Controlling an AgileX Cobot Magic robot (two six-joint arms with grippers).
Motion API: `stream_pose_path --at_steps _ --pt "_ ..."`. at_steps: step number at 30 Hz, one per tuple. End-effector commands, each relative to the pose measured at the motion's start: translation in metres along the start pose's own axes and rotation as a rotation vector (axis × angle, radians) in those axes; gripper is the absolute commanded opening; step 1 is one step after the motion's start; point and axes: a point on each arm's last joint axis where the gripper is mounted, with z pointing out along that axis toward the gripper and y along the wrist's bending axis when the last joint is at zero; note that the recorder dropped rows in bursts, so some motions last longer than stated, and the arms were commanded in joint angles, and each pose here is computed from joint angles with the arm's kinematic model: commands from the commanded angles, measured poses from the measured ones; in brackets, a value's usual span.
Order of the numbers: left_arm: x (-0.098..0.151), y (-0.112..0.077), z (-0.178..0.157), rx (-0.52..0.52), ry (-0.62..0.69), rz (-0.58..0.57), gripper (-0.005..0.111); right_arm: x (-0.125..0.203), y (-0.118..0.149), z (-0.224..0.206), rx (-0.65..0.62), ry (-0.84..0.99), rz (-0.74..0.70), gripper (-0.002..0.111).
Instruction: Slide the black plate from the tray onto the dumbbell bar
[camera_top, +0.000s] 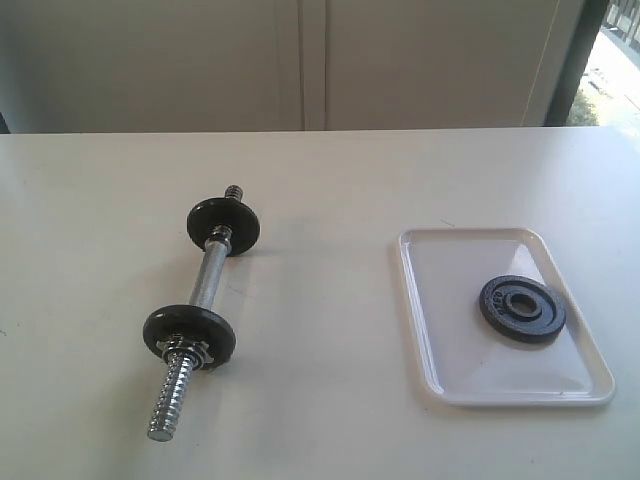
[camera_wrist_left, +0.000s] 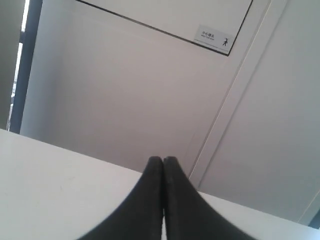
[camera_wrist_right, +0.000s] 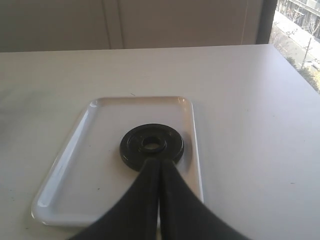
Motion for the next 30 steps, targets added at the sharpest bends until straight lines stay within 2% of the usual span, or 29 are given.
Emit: stream_pose_path --at_steps 1,8,11,13,17,23,30 --pt "0.007 0.002 0.009 -0.035 0.1 0.03 0.0 0.001 0.0 0.0 -0.003 -0.007 -0.006 0.0" --pt "0.017 0.013 0.03 -0.181 0.436 0.276 0.0 0.001 0.0 0.0 -0.003 -0.007 -0.006 0.0" --pt "0.017 0.015 0.04 -0.232 0.566 0.31 0.0 0.001 0.0 0.0 -0.003 -0.007 -0.006 0.0" --pt "0.02 0.009 0.047 -0.211 0.617 0.318 0.0 0.001 0.0 0.0 -0.003 -0.007 -0.006 0.0" --pt "0.034 -0.011 0.058 -0.107 0.706 0.376 0.0 0.001 0.0 0.0 -0.003 -0.007 -0.006 0.0" --pt "0.059 -0.044 0.08 0.047 0.769 0.407 0.0 0.001 0.0 0.0 -0.003 -0.007 -0.006 0.0" --pt "0.083 -0.081 0.122 0.088 0.92 0.465 0.0 0.001 0.0 0.0 -0.003 -0.007 -0.006 0.0"
